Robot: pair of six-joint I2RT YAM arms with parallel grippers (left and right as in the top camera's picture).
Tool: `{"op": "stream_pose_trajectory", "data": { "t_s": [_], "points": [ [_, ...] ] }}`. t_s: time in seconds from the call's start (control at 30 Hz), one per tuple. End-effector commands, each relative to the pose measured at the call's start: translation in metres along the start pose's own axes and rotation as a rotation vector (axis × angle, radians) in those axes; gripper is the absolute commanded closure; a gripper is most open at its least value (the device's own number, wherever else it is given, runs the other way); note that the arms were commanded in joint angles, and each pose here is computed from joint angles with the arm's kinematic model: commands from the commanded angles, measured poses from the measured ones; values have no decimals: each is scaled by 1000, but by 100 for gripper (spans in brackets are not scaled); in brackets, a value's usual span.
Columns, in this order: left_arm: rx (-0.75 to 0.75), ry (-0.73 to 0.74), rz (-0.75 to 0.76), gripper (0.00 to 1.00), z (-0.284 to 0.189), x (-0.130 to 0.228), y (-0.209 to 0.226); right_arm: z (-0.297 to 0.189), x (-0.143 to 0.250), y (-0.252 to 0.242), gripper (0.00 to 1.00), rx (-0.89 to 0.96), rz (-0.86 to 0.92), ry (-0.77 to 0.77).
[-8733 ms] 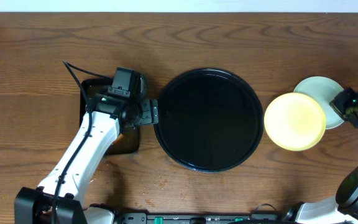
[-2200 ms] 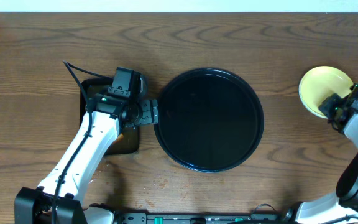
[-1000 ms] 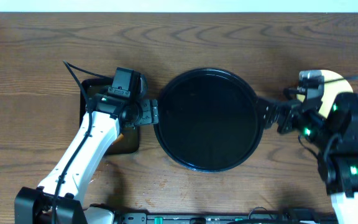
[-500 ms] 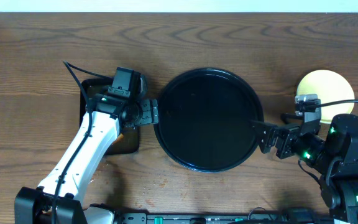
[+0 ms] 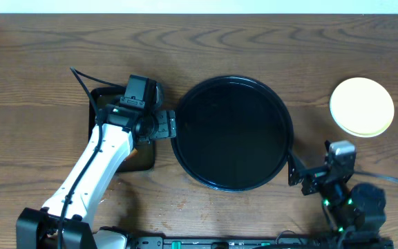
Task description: Clean dirty plates on tray and stack at the side
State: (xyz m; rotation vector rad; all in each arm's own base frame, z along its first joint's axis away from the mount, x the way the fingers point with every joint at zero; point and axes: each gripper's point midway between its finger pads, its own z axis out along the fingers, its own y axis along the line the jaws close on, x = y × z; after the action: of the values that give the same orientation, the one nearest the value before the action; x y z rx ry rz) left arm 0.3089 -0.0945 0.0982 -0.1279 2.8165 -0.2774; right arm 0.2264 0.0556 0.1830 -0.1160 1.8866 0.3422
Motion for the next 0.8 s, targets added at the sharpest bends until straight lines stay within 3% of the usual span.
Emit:
{"op": "stream_pose_trajectory", "data": {
  "t_s": [0.0,0.27,0.77],
  "points": [
    [-9,-11,8,14,-2,-5,0,0,12,-9,1,41,-40,-82],
    [-9,-11,8,14,-2,-5,0,17,12,-14,1,26,-75,-268],
    [-9,-11,8,14,-2,-5,0,18,16,-16,1,35,-70,-253]
  ]
}}
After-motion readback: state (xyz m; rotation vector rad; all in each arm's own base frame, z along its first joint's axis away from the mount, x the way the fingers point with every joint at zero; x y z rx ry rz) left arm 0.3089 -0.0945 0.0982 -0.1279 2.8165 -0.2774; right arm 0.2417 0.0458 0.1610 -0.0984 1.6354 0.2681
